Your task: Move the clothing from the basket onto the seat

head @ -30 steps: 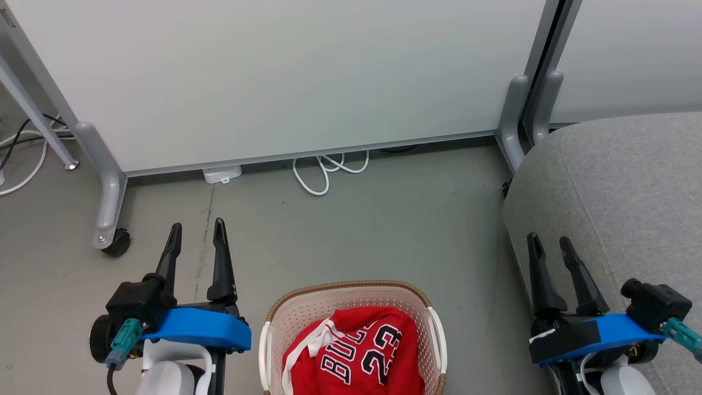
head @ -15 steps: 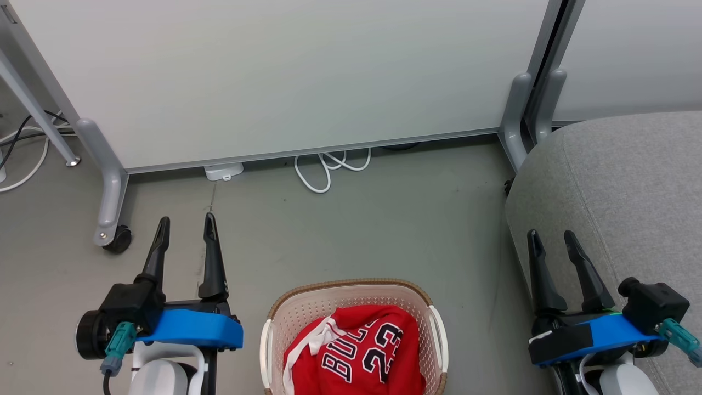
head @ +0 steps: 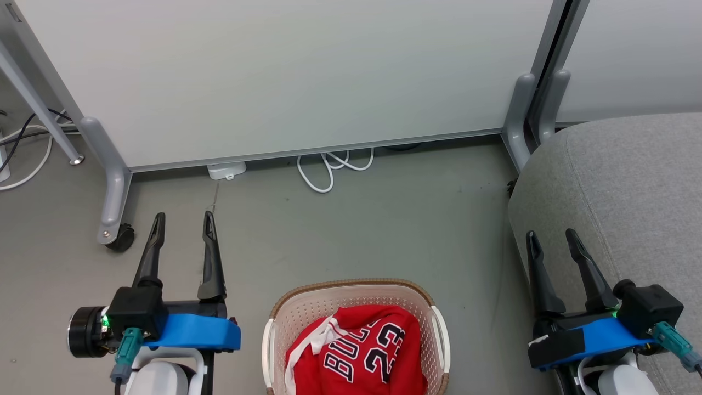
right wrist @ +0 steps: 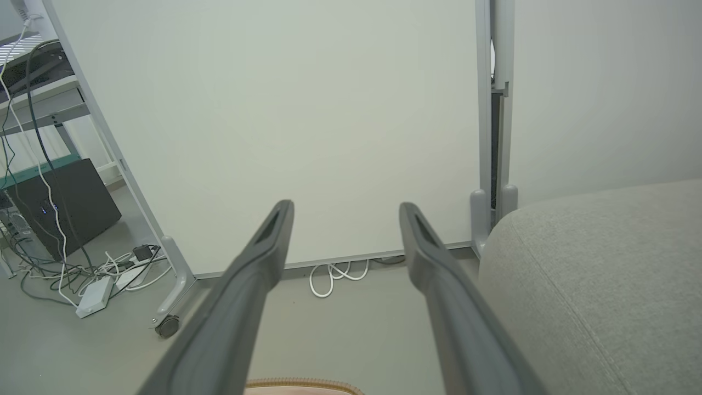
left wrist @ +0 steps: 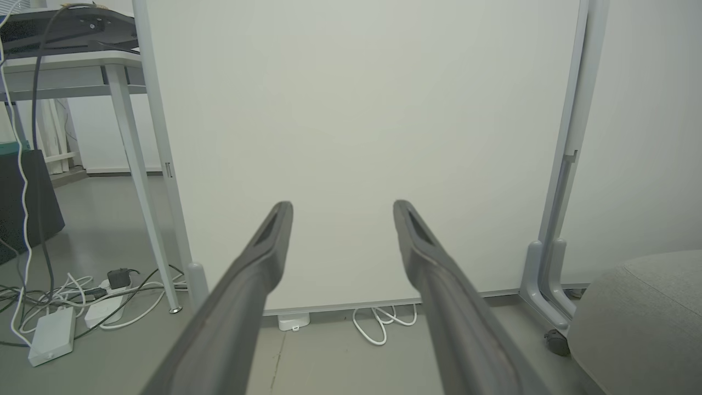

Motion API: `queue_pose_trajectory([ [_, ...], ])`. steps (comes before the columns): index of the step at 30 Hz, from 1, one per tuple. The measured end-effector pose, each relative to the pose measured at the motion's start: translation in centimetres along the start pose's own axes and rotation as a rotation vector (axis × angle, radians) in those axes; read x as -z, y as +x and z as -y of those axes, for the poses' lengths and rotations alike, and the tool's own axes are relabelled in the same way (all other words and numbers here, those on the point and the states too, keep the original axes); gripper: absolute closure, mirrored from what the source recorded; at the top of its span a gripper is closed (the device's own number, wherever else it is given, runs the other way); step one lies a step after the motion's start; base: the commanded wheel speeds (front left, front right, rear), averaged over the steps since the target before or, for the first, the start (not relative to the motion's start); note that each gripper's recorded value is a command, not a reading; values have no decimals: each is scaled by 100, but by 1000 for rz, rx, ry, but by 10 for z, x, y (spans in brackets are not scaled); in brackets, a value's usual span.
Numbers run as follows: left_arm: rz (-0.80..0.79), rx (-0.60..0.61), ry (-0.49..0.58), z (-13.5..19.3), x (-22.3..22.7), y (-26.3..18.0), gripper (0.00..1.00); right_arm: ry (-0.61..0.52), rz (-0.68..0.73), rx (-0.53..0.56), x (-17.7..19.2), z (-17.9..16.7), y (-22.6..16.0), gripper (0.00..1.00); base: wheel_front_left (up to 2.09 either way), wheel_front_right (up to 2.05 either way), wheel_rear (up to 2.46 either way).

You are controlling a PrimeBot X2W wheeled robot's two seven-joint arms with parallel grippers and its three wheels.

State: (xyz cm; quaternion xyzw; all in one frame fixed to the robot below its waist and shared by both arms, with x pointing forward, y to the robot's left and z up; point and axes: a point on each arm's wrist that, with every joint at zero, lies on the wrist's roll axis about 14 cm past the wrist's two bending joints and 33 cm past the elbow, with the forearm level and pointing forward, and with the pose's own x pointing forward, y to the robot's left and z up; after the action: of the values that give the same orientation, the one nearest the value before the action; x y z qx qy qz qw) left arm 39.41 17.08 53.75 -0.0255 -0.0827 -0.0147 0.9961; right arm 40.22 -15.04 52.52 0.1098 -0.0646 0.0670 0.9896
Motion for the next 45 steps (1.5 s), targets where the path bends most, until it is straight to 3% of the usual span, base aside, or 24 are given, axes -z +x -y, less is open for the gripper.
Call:
queue_pose_trajectory([
  [12,-14,4,29,2,5,-3,0,-49,-7,16,2,8,-2,0,0,0,0],
  [45,-76,39,7,7,25,-5,0,-49,-47,39,14,16,-6,0,0,0,0],
])
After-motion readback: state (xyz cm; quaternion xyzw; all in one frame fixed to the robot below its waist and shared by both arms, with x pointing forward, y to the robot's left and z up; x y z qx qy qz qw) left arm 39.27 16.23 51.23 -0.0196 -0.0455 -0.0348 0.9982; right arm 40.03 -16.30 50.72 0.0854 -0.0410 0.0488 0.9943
